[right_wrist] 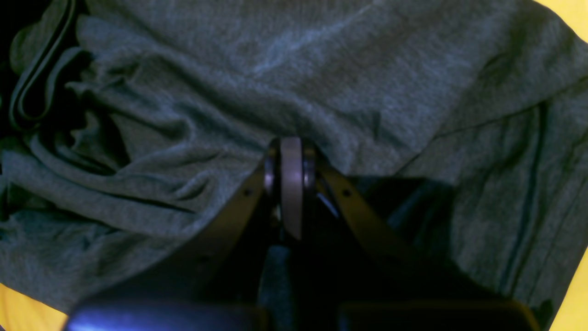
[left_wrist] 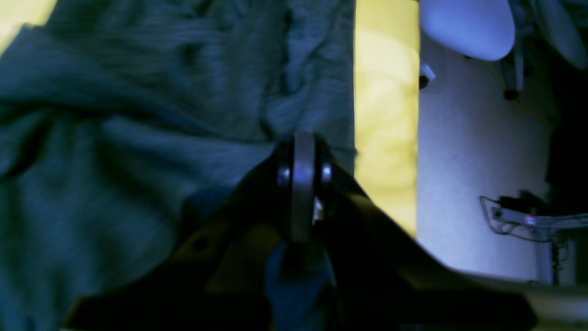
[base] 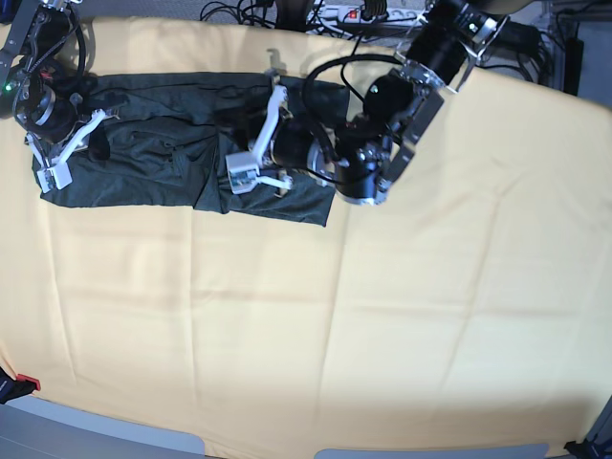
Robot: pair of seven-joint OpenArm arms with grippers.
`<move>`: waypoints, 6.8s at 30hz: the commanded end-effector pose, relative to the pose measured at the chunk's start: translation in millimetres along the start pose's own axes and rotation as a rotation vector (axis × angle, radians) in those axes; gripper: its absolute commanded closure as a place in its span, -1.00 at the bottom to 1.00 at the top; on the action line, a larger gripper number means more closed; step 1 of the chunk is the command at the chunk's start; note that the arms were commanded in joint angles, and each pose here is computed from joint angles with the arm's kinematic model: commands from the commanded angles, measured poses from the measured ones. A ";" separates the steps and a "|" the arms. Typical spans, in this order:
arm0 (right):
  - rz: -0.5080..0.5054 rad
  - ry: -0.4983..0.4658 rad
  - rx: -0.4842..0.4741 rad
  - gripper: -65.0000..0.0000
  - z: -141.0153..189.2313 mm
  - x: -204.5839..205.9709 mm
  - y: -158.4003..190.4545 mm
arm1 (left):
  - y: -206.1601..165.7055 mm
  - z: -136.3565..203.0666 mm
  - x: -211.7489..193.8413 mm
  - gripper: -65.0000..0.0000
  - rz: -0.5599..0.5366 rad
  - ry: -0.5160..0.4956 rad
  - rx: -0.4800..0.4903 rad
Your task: Fold the T-shirt properly
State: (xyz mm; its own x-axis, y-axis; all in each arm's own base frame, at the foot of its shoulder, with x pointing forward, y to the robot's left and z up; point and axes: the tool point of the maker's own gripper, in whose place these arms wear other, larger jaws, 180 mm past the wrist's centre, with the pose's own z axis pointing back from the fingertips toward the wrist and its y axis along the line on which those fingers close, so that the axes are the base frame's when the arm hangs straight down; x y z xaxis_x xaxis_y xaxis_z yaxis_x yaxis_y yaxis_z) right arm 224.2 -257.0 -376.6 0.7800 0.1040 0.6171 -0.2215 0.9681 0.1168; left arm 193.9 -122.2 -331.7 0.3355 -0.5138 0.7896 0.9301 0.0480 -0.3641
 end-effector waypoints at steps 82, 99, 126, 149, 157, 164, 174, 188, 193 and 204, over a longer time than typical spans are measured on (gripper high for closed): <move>-0.333 0.072 0.296 -0.25 24.3 -37.9 -30.7 | 71.1 73.5 -76.2 1.00 -0.085 0.339 0.392; -0.365 0.041 0.456 -0.10 22.3 -28.7 3.5 | 71.2 73.1 -75.1 1.00 -0.087 0.334 0.392; -0.254 0.036 0.146 1.00 21.4 -17.6 -63.5 | 96.8 95.8 1.5 1.00 -0.022 0.123 0.439; -0.164 -0.235 0.105 1.00 68.7 46.0 -41.5 | 113.6 130.5 6.0 1.00 0.014 0.036 0.511; -0.086 -0.429 0.306 1.00 88.6 87.8 37.8 | 107.7 124.6 -4.0 1.00 0.016 0.052 0.488; -0.014 -0.449 0.414 1.00 83.9 101.5 82.3 | 107.6 124.4 -4.3 1.00 0.017 0.051 0.488; 0.083 -0.359 0.646 1.00 58.0 100.3 155.2 | 107.6 124.5 -4.5 1.00 0.017 0.052 0.488; 0.291 -0.302 0.719 0.99 26.2 115.3 218.1 | 106.8 123.4 -6.0 1.00 0.020 0.053 0.485; 0.335 -0.313 0.690 -0.31 22.2 124.1 219.3 | 106.9 123.6 -5.8 1.00 0.020 0.053 0.486; 0.382 -0.417 0.579 -0.34 57.2 148.3 191.3 | 107.7 124.1 -6.7 1.00 0.018 0.058 0.491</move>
State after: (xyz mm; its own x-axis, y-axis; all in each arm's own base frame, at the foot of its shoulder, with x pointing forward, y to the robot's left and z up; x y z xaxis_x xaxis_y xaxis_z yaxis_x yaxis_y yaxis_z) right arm 261.7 -70.6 -231.2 0.3755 0.2117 0.9023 -0.7731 0.6085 0.1790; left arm 302.2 -4.4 -329.5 0.3835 -0.5802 0.7186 0.8862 0.4501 -0.1095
